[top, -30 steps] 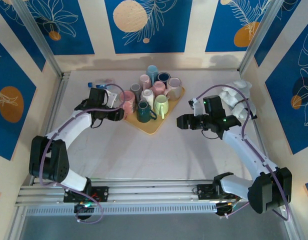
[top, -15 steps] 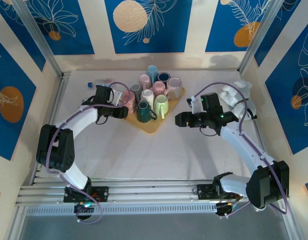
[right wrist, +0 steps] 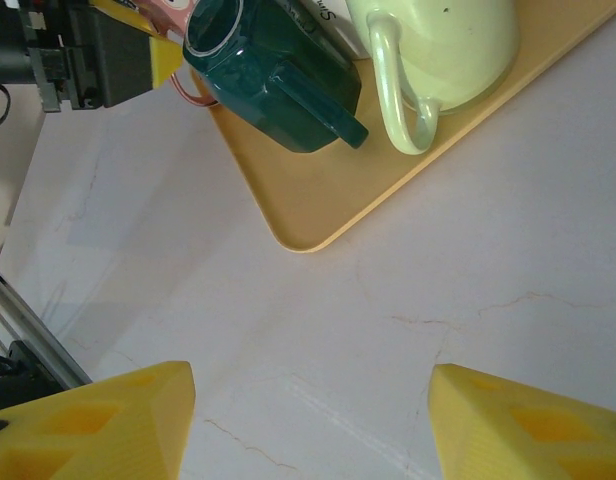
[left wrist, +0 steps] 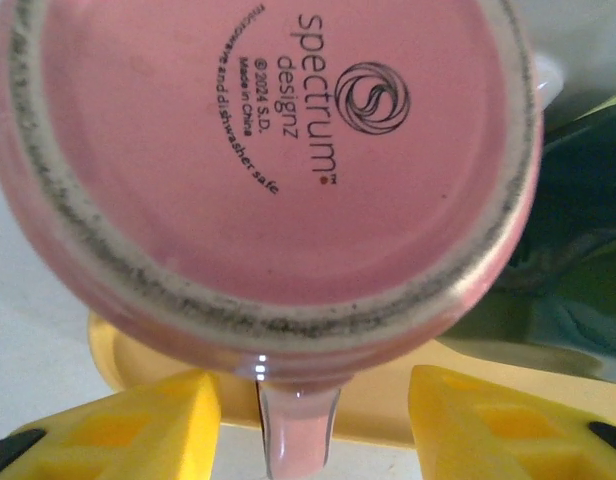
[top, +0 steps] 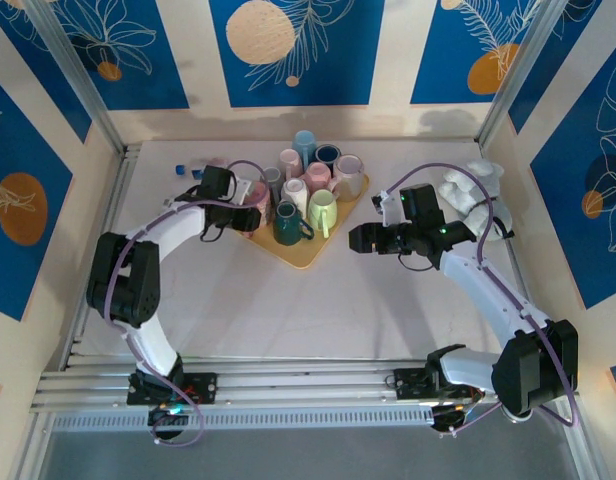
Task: Turn the mug right side up
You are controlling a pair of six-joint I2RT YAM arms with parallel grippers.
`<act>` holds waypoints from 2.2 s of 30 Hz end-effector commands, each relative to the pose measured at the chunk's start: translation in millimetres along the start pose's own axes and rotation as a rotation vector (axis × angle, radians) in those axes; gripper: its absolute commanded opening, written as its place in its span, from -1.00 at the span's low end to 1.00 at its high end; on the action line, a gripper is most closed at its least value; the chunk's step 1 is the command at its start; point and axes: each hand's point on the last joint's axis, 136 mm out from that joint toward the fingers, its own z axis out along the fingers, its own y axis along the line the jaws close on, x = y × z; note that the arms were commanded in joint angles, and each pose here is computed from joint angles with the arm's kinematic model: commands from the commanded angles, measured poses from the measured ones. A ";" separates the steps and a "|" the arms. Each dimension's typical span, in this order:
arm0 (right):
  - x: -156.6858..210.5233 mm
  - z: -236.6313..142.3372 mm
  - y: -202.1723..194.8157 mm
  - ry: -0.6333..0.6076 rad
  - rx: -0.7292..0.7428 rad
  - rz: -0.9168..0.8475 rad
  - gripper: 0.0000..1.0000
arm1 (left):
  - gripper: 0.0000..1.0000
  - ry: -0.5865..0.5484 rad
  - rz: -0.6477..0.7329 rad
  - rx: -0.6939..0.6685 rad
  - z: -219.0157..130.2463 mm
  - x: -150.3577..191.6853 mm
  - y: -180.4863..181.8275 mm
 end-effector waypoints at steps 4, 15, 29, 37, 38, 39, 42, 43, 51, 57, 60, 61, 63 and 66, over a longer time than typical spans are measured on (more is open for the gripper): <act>-4.0 -3.7 11.2 0.008 -0.039 -0.014 0.24 | -0.06 0.037 0.015 -0.033 9.1 2.1 3.1; -9.1 -3.6 13.9 0.009 -0.053 -0.023 0.17 | -0.51 0.020 0.039 -0.042 7.2 -3.1 1.4; -14.9 -11.1 26.9 -0.008 -0.122 -0.024 0.12 | -0.93 -0.164 0.046 -0.005 -62.8 -41.4 -27.3; -15.3 -21.7 42.6 -0.019 -0.187 -0.012 0.11 | -0.98 -0.273 -0.008 0.071 -121.1 -61.5 -52.6; -15.4 -23.7 45.9 -0.021 -0.201 -0.010 0.11 | -0.98 -0.288 -0.018 0.082 -128.4 -63.9 -55.6; -16.3 -26.9 49.8 -0.027 -0.216 -0.005 0.11 | -0.99 -0.310 -0.027 0.097 -138.5 -67.3 -60.1; -19.4 -35.4 61.3 -0.049 -0.266 0.012 0.11 | -1.00 -0.368 -0.049 0.146 -165.1 -75.9 -73.3; -20.4 -38.3 65.7 -0.056 -0.286 0.019 0.11 | -1.00 -0.388 -0.060 0.162 -173.7 -78.9 -77.1; -33.9 -54.1 100.2 -0.047 -0.475 0.191 0.06 | -1.00 -0.544 -0.156 0.358 -234.4 -101.6 -111.4; -49.1 -58.4 122.5 -0.038 -0.582 0.308 0.00 | -1.00 -0.642 -0.232 0.549 -260.5 -119.1 -134.7; -60.4 -58.4 132.4 -0.037 -0.639 0.401 -0.02 | -1.00 -0.670 -0.245 0.633 -269.7 -126.8 -146.5; -63.6 -58.2 136.9 -0.036 -0.663 0.422 -0.02 | -1.00 -0.682 -0.246 0.657 -272.3 -128.9 -150.2; -69.1 -57.1 145.0 -0.039 -0.697 0.458 -0.02 | -1.00 -0.701 -0.255 0.689 -275.5 -131.7 -154.1; -76.4 -53.1 153.2 -0.040 -0.721 0.524 -0.01 | -1.00 -0.722 -0.270 0.735 -280.9 -134.5 -159.5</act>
